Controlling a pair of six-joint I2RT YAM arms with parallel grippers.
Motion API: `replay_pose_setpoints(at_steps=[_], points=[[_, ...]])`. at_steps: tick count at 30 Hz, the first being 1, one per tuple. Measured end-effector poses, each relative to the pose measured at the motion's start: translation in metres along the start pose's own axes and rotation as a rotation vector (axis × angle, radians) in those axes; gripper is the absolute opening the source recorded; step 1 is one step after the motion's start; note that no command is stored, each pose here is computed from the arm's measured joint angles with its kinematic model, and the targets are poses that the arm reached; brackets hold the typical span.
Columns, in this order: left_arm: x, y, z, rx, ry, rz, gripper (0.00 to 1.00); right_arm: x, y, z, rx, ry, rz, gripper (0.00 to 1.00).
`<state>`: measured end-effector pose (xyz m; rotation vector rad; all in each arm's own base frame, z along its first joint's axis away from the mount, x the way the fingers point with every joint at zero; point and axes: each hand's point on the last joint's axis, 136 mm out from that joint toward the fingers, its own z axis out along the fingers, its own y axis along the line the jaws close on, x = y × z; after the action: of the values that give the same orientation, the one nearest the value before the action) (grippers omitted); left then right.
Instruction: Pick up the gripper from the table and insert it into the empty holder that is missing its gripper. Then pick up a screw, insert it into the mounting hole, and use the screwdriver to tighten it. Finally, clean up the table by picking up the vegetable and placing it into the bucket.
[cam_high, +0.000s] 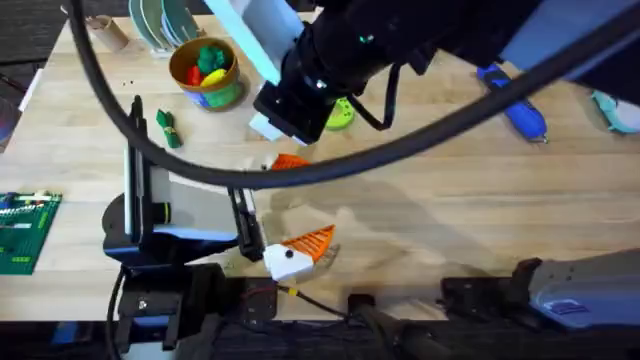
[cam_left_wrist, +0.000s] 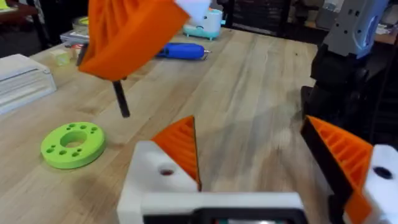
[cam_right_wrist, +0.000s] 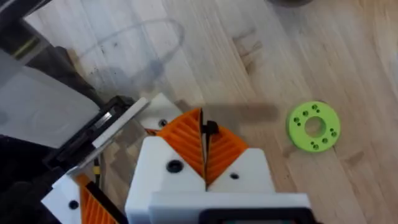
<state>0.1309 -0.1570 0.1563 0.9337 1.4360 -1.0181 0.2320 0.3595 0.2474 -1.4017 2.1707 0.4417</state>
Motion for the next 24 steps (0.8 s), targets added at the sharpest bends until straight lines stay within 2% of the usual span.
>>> replay_pose_setpoints(at_steps=[10, 24], points=[[0.000, 0.000, 0.000, 0.000, 0.000, 0.003, 0.992, 0.003, 0.021, 0.000, -0.076, 0.014, -0.015, 0.015], [0.000, 0.000, 0.000, 0.000, 0.000, 0.003, 0.993, 0.006, 0.040, 0.012, -0.106, 0.045, -0.051, 0.015]])
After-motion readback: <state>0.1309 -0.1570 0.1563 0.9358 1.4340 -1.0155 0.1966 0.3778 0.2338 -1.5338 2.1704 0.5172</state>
